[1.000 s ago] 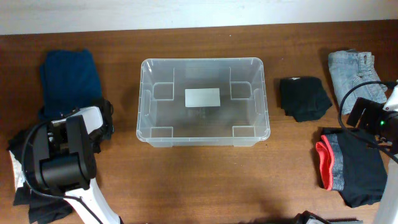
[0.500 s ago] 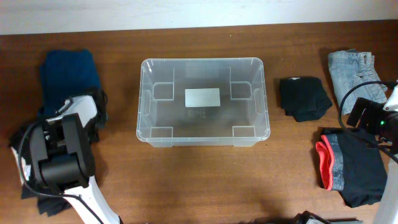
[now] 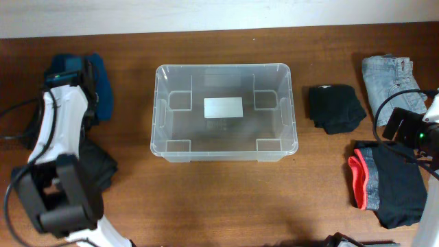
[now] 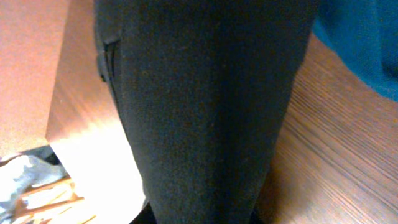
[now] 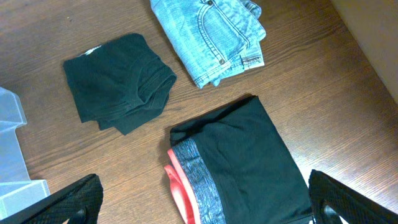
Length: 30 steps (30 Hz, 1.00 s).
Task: Pack container
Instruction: 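Carry the black trousers with the left gripper into the container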
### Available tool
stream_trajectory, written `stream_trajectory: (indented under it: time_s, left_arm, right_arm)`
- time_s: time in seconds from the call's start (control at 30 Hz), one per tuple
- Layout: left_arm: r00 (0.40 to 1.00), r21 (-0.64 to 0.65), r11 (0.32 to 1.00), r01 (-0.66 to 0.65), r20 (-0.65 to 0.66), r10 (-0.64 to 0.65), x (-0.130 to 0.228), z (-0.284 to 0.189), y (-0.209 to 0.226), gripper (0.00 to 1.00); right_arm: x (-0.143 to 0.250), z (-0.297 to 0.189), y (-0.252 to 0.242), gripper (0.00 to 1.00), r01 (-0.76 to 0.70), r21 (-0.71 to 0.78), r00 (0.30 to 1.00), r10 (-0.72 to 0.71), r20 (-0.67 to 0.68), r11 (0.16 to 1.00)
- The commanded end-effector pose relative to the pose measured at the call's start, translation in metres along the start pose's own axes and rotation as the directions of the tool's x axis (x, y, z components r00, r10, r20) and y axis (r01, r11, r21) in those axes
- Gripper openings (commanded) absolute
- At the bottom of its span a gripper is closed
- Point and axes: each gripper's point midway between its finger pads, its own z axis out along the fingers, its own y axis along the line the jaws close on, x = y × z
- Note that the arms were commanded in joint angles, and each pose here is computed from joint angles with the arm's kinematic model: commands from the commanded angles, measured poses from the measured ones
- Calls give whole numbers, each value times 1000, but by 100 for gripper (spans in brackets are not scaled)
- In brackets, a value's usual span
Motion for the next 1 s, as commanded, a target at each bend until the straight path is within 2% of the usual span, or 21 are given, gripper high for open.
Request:
stream_trajectory:
  time_s: [0.0, 0.3, 0.63, 0.77, 0.97]
  left_arm:
    - [984, 51, 990, 134, 113, -139, -14, -46, 28, 1]
    - [929, 233, 946, 227, 238, -282, -11, -113, 63, 1]
    - [820, 449, 855, 261, 364, -441, -3, -184, 97, 1]
    - [783, 567, 795, 216, 386, -488, -1, -212, 97, 1]
    - [735, 739, 674, 24, 444, -513, -5, -275, 66, 1]
  right_arm:
    - [-4, -4, -1, 98, -12, 1, 1000, 12, 17, 1000]
    - [-4, -4, -1, 98, -12, 1, 1000, 12, 17, 1000]
    - [-4, -4, -1, 99, -12, 1, 1000, 12, 17, 1000]
    - [-4, -4, -1, 98, -12, 1, 1000, 12, 17, 1000]
    - [-4, -4, -1, 98, -12, 1, 1000, 12, 17, 1000]
